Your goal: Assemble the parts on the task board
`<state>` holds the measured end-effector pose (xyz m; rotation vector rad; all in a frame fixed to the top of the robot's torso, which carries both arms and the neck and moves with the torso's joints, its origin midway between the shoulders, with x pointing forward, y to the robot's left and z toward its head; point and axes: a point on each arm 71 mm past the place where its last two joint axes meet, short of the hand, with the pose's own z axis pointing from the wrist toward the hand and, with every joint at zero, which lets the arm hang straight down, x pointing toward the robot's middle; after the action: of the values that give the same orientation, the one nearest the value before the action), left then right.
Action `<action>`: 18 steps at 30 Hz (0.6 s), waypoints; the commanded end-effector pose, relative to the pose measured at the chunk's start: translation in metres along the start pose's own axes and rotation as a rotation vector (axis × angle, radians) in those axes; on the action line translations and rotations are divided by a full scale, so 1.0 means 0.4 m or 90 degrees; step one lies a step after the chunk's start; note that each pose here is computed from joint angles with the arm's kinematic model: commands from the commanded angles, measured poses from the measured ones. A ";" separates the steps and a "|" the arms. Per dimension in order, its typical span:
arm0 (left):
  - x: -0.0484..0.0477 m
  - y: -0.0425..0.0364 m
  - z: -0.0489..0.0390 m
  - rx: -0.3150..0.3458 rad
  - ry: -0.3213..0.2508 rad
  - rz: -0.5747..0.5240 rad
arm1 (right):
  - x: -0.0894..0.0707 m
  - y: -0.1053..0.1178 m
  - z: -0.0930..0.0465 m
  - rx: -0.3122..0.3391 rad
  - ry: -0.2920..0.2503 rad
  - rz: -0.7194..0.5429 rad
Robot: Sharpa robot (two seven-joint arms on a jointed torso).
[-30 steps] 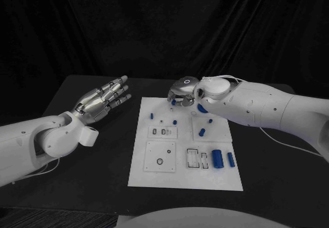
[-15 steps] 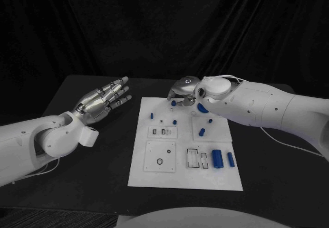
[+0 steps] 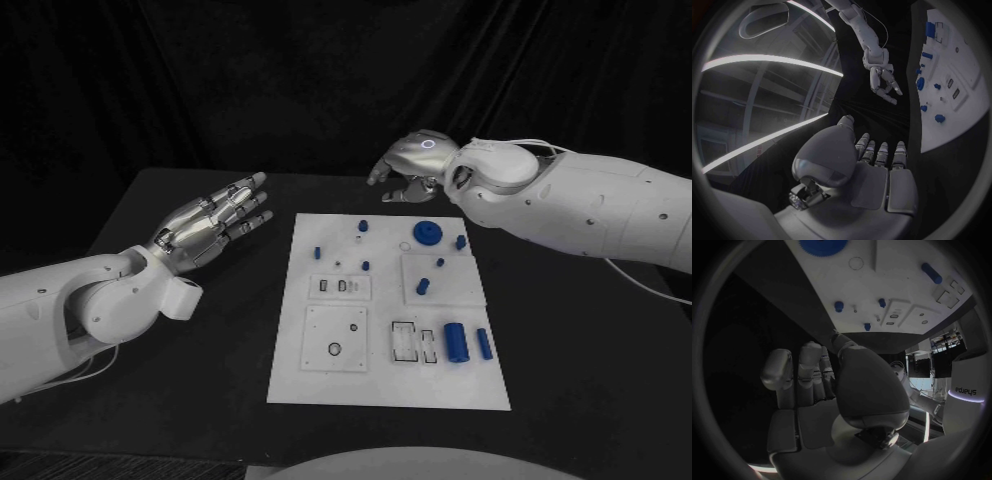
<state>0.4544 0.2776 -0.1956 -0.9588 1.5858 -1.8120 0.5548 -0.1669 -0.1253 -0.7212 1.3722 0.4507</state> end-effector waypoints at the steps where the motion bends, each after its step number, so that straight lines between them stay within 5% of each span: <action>1: 0.005 -0.004 0.003 0.008 0.005 -0.002 | -0.020 -0.025 -0.031 0.028 -0.028 0.006; 9: 0.005 -0.003 0.002 0.008 0.007 -0.003 | 0.017 -0.081 -0.103 0.092 0.035 0.039; 18: 0.003 -0.002 0.001 0.007 0.008 -0.004 | 0.106 -0.108 -0.159 0.151 0.129 0.085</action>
<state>0.4542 0.2783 -0.1960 -0.9601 1.5870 -1.8099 0.5435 -0.2400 -0.1525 -0.5524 1.5491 0.3608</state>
